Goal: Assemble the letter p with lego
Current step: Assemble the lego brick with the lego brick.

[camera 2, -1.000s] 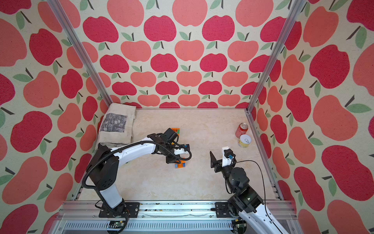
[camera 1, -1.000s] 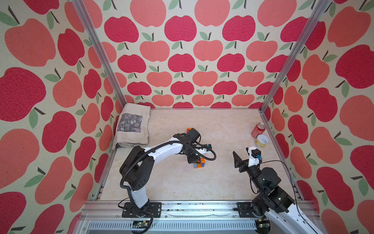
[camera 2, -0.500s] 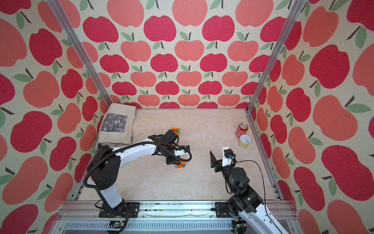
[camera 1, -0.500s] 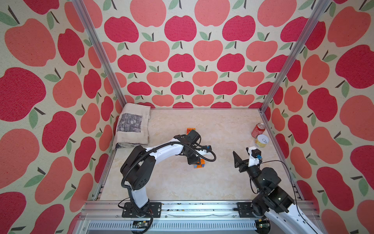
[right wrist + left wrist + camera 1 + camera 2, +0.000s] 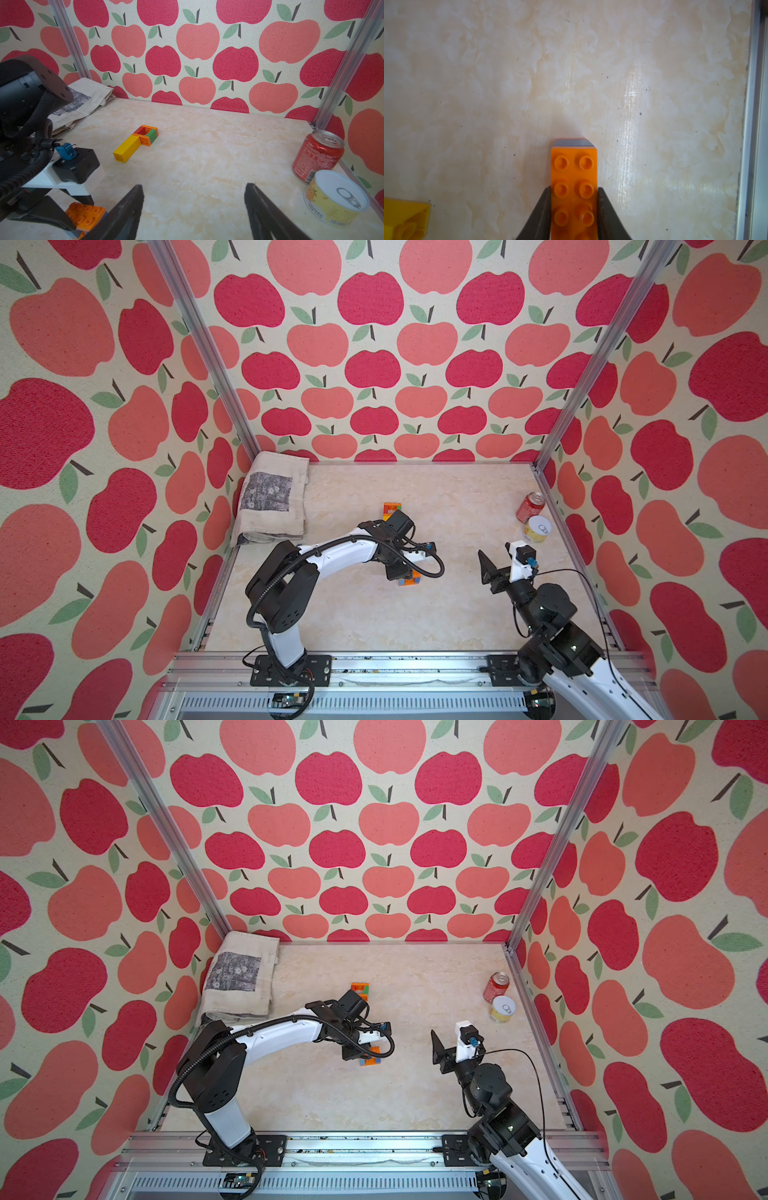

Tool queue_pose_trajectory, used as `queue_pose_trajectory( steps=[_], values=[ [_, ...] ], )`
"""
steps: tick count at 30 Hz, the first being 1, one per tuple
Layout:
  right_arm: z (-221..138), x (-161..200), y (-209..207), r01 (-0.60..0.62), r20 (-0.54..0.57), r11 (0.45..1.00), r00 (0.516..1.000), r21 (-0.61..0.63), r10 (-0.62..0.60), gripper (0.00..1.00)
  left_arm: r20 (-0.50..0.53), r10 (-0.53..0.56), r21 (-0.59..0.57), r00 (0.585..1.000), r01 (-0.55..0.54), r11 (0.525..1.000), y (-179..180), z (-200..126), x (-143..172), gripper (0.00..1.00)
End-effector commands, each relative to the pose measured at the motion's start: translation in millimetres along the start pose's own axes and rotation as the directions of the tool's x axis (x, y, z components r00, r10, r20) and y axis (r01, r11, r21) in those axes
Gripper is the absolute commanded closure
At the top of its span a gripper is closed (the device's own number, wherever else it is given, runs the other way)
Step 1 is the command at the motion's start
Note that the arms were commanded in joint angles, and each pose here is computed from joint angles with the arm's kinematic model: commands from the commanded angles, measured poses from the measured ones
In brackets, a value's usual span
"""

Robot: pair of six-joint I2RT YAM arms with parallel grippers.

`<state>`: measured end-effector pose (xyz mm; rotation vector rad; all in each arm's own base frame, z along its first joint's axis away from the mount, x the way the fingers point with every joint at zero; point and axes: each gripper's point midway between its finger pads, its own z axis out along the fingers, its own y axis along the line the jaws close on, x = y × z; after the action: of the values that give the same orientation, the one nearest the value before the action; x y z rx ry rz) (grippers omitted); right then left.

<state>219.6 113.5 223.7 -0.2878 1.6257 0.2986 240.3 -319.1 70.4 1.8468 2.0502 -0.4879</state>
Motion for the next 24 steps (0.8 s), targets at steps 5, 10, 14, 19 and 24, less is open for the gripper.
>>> queue_pose_trajectory(
  steps=[5,10,14,19,24],
  values=[
    [1.7,1.2,1.9,-0.033,0.007,0.999,0.999,-0.011,0.033,0.20,-0.090,-0.046,-0.011,0.995,0.046,0.999,-5.5,14.2,23.4,0.67],
    [1.5,-3.9,6.0,-0.047,0.006,0.998,0.999,-0.033,0.047,0.20,0.007,-0.044,-0.106,0.999,0.044,0.993,6.4,-7.6,-6.4,0.49],
    [2.0,-10.4,8.1,-0.058,0.005,0.997,0.998,-0.043,0.058,0.20,0.156,-0.005,-0.207,0.988,0.037,0.978,12.1,-33.7,-36.3,0.34],
    [11.6,-6.5,21.8,-0.088,-0.045,0.991,0.995,-0.097,0.084,0.21,0.453,-0.064,-0.263,0.889,0.202,0.943,15.5,-87.8,-75.4,0.24],
    [29.3,9.3,48.1,-0.154,-0.151,0.970,0.980,-0.189,0.126,0.23,0.594,-0.309,-0.184,0.742,0.500,0.847,25.6,-102.9,-54.2,0.22]
  ],
)
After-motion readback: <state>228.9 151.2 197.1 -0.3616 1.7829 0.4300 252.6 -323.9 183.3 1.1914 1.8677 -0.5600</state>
